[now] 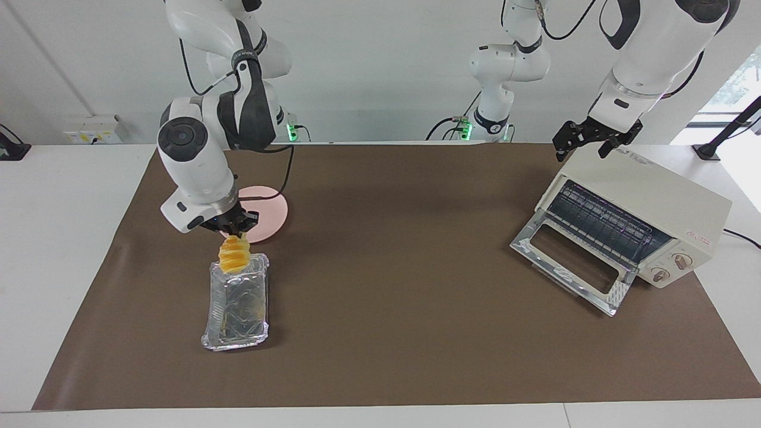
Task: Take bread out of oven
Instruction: 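Lift the bread out and carry it onto the pink plate, then lower the bread onto the plate and open the right gripper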
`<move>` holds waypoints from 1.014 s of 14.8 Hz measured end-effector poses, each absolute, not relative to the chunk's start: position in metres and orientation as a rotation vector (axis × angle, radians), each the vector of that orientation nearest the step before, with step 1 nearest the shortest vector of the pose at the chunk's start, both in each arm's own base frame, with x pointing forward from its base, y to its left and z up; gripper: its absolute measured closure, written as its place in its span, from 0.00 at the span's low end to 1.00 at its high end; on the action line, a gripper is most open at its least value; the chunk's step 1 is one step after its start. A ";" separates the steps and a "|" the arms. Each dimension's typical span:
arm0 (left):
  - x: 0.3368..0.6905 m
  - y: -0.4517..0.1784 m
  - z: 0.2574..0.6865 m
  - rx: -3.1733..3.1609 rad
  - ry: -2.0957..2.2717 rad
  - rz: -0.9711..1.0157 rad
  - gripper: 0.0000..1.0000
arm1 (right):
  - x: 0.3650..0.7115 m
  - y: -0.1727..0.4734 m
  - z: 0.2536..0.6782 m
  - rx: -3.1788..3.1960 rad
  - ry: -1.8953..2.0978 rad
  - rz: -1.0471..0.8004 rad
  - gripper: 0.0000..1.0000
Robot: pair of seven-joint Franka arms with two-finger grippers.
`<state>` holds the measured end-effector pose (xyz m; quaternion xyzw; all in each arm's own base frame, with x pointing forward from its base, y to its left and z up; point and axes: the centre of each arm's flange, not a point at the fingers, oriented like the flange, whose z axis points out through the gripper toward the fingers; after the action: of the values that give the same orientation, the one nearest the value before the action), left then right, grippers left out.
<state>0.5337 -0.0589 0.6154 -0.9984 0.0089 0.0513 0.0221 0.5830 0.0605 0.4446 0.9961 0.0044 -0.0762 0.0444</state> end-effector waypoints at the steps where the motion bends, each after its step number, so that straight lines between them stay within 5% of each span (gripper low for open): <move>1: 0.534 -0.059 0.615 -3.093 0.028 0.159 0.00 | 0.570 0.059 0.444 3.047 0.013 -0.232 0.90; 9: 0.534 -0.059 0.615 -3.093 0.028 0.159 0.00 | 0.462 0.052 0.372 3.101 0.004 -0.038 0.90; 15: 0.534 -0.059 0.615 -3.093 0.028 0.159 0.00 | 0.431 0.050 0.326 3.114 0.003 0.056 0.90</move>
<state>0.5337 -0.0589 0.6155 -0.9984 0.0089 0.0513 0.0221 0.4305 0.0499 0.3260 0.9997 0.0009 0.0181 0.0136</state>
